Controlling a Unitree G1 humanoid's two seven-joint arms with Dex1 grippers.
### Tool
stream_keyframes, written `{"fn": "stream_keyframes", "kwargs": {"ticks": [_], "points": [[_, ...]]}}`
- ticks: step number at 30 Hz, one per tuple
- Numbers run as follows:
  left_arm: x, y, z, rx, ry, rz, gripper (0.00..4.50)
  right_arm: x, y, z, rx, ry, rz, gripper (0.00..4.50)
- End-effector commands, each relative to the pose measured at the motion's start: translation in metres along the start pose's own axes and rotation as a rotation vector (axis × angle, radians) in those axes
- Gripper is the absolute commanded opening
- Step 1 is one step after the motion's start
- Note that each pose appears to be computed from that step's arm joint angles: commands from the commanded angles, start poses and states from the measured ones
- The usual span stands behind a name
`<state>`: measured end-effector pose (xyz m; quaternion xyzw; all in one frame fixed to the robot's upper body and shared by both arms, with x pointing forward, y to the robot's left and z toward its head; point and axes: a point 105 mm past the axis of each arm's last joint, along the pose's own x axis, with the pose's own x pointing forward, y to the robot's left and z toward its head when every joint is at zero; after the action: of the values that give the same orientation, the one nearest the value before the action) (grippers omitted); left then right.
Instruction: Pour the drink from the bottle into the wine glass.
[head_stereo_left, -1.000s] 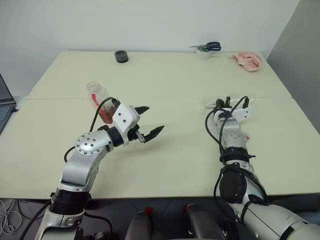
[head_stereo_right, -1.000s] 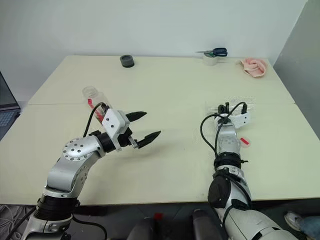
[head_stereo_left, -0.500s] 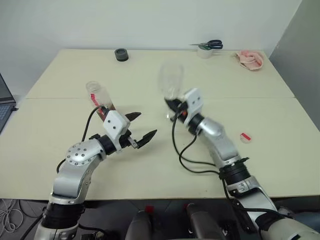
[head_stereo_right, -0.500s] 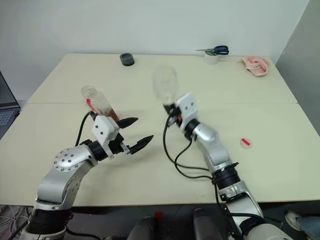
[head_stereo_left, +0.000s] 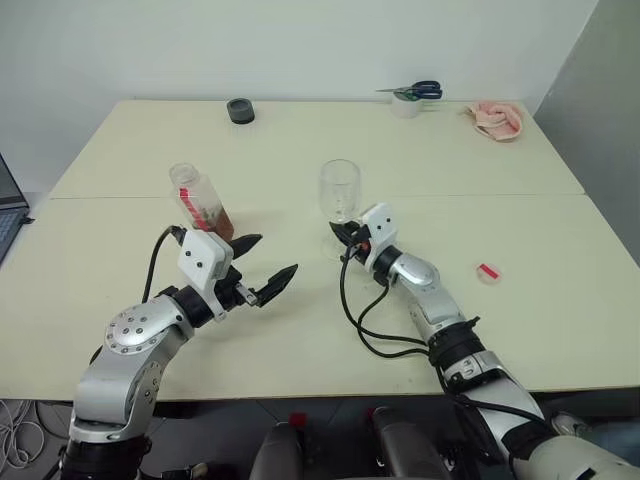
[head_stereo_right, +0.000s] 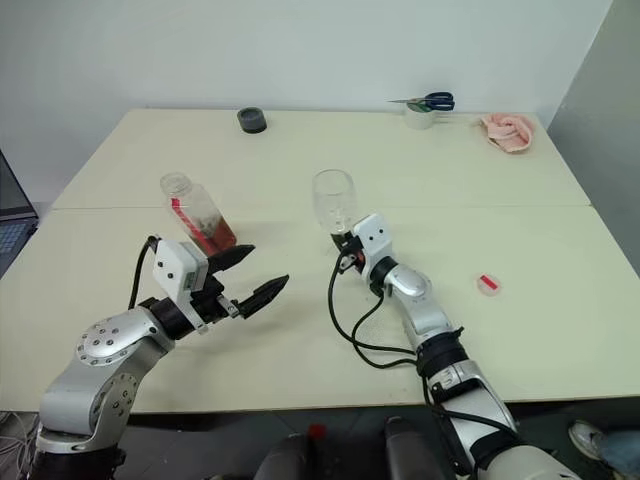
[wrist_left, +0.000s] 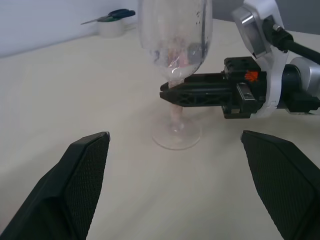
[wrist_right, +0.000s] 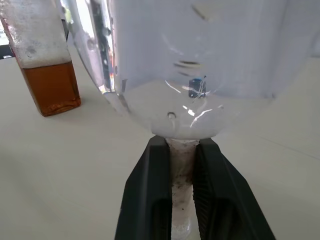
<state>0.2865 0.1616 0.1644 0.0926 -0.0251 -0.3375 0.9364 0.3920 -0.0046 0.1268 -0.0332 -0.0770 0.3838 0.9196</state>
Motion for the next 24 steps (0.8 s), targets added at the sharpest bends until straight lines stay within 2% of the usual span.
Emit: {"fn": "stream_keyframes", "kwargs": {"ticks": [1, 8, 12, 15, 19, 21, 24], "points": [[-0.003, 0.000, 0.012, 0.030, -0.031, 0.008, 4.50, 0.004, -0.003, 0.012, -0.019, -0.043, 0.004, 1.88], [-0.003, 0.010, 0.008, 0.018, -0.027, 0.058, 4.50, -0.011, -0.011, 0.027, -0.089, -0.065, 0.014, 4.43], [-0.015, 0.025, -0.004, -0.012, -0.030, 0.181, 4.50, -0.044, -0.013, 0.035, -0.133, 0.012, 0.089, 4.47], [-0.026, 0.026, -0.019, -0.076, -0.017, 0.249, 4.50, -0.080, -0.025, 0.060, -0.070, 0.093, 0.177, 4.47], [-0.038, 0.032, -0.029, -0.159, -0.049, 0.383, 4.50, -0.120, -0.044, 0.105, -0.169, 0.234, 0.322, 4.47], [-0.044, 0.038, -0.034, -0.164, -0.042, 0.449, 4.50, -0.118, -0.047, 0.135, -0.212, 0.220, 0.355, 4.47], [-0.045, 0.047, -0.032, -0.168, -0.055, 0.499, 4.50, -0.107, -0.031, 0.165, -0.264, 0.195, 0.462, 4.47]]}}
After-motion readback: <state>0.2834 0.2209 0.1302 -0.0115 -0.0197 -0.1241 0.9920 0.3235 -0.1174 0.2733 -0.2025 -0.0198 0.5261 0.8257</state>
